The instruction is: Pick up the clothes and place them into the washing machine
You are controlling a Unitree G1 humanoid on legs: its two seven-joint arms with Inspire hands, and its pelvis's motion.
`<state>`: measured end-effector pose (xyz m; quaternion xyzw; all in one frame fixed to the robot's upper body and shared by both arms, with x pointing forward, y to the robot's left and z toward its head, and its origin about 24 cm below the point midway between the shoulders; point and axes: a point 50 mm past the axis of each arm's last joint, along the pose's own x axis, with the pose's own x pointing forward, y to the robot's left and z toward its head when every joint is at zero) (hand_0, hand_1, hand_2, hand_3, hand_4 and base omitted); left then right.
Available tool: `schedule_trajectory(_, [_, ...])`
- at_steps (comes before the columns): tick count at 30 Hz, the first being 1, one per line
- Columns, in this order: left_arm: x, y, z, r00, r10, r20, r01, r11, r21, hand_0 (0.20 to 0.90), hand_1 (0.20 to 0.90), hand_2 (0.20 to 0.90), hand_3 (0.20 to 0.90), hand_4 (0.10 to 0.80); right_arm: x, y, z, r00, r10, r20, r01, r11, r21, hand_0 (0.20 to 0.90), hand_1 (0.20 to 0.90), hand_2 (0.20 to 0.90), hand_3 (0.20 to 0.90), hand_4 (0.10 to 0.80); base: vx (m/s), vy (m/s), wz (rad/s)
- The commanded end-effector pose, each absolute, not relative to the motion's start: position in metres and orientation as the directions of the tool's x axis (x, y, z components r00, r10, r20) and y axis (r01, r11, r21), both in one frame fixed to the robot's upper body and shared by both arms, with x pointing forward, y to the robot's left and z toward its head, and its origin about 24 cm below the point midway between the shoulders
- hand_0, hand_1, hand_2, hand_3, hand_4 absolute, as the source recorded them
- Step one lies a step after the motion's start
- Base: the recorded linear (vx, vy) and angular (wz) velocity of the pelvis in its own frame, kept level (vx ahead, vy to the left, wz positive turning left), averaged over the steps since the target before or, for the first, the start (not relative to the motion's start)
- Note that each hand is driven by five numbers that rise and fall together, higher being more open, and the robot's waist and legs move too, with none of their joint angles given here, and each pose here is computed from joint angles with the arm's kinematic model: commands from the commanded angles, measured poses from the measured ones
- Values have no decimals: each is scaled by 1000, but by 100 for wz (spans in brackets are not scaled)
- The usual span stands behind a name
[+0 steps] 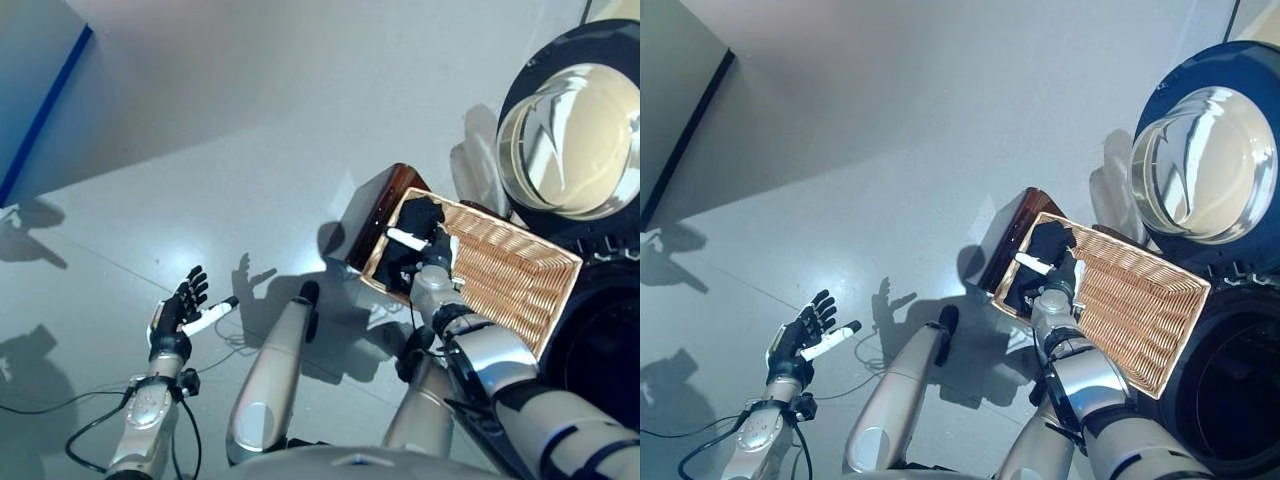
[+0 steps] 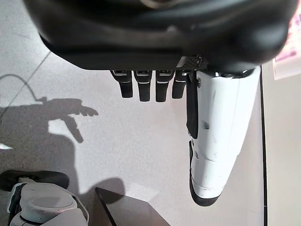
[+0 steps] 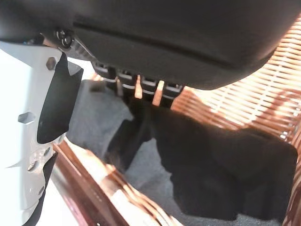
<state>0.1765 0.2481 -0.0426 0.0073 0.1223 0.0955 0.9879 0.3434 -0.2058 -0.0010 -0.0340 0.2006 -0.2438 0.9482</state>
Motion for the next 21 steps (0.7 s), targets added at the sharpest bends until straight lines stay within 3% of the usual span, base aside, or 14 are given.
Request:
schedule_trajectory(1, [176,267,-18,969,219,-117,-209,973,94,900,900,900,900,800,358,-216,26,814,-518,-264,482,855,-193,900,900,900,900,800,0,0,0])
schedule_trajectory(8, [178,266,-16,969,222,-105,-213,973,91,900,900,900,900,800,355,-213,18,817,-501,-286,442,862,-249,900,900,900,900,800,-5,4,1])
schedule_trajectory(9, [178,266,-15,969,223,-103,-214,972,92,900,900,900,900,800,355,-212,18,819,-498,-286,432,863,-263,834,834,834,834,753,0,0,0])
schedule_trajectory(10, [178,267,-15,969,225,-104,-216,972,93,900,900,900,900,800,355,-208,17,824,-486,-291,412,867,-281,414,414,414,414,453,0,0,0])
schedule_trajectory(11, [178,267,-15,969,225,-104,-216,972,93,900,900,900,900,800,355,-208,17,824,-486,-291,412,867,-281,414,414,414,414,453,0,0,0])
schedule_trajectory(12, [177,267,-16,967,230,-107,-221,971,93,900,900,900,900,800,356,-208,17,823,-487,-293,413,866,-282,200,200,200,200,300,0,0,0])
schedule_trajectory(21, [176,269,-15,966,234,-108,-224,970,97,900,900,900,900,800,357,-207,19,819,-493,-293,419,863,-281,200,200,200,200,300,-3,1,0])
